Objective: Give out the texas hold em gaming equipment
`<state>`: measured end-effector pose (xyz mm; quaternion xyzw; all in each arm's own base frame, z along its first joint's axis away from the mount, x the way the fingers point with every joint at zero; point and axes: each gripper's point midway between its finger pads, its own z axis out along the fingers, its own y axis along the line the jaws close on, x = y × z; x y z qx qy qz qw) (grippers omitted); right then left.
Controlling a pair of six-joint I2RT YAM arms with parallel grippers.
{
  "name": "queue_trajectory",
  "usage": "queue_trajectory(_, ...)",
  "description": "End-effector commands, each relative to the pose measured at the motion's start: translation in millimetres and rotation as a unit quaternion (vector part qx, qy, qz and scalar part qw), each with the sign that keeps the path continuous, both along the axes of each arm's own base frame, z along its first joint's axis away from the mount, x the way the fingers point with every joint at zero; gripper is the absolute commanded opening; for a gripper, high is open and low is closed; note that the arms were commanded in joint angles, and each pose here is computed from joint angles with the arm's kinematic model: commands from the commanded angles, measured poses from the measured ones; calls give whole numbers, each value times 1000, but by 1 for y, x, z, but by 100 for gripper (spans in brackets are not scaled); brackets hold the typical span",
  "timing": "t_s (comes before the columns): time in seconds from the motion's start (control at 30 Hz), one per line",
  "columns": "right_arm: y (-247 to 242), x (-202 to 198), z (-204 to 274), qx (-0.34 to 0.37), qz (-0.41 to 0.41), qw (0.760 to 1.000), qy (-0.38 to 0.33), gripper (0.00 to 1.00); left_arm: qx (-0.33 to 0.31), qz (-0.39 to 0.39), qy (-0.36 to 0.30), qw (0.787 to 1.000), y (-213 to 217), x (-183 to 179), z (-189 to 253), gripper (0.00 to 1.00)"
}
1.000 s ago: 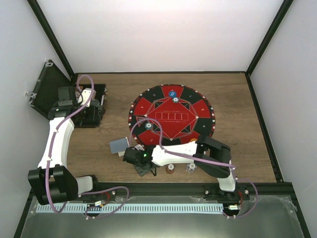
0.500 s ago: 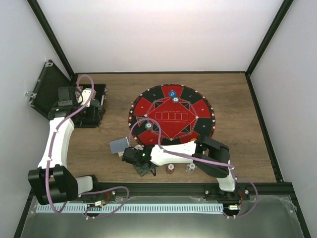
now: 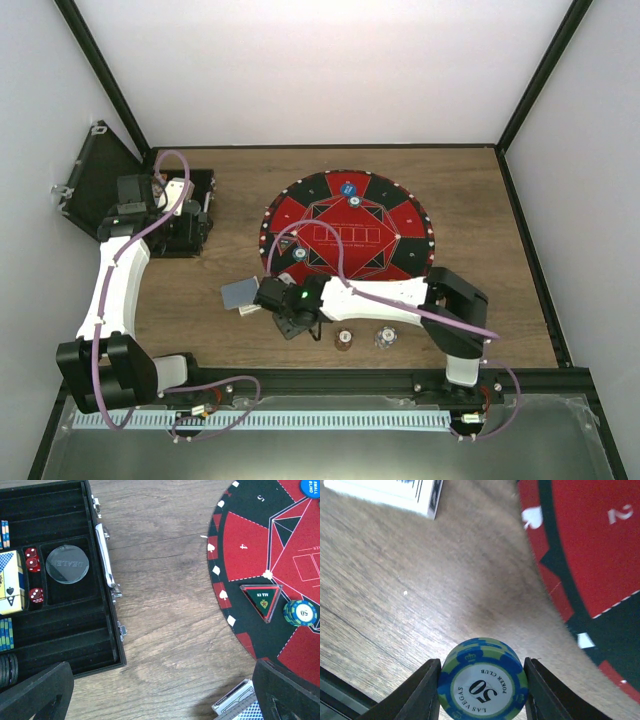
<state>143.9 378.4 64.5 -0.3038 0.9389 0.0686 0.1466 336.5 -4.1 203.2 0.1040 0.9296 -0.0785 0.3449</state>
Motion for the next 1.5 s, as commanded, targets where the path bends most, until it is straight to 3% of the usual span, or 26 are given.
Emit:
queue_trajectory(0.0,-5,12,20,23,-7,1000,-11,31,-5,-2,-6,1000,-1,-1,3,100)
queue_trajectory(0.23,-12,10,9,21,-6,1000,3,30,-6,-3,-7,1000,-1,0,5,100)
queue_trajectory(0.6,-129,107,12,5,-145,989,-23,30,-3,-2,-8,1000,0,1,6,100)
queue_trajectory(0.83,-184,132,-14,-16,-202,979,-19,29,0,-2,-6,1000,1,1,6,100)
queue_trajectory(1.47,-208,138,-45,-32,-224,974,-5,29,3,-2,-2,1000,2,4,2,100)
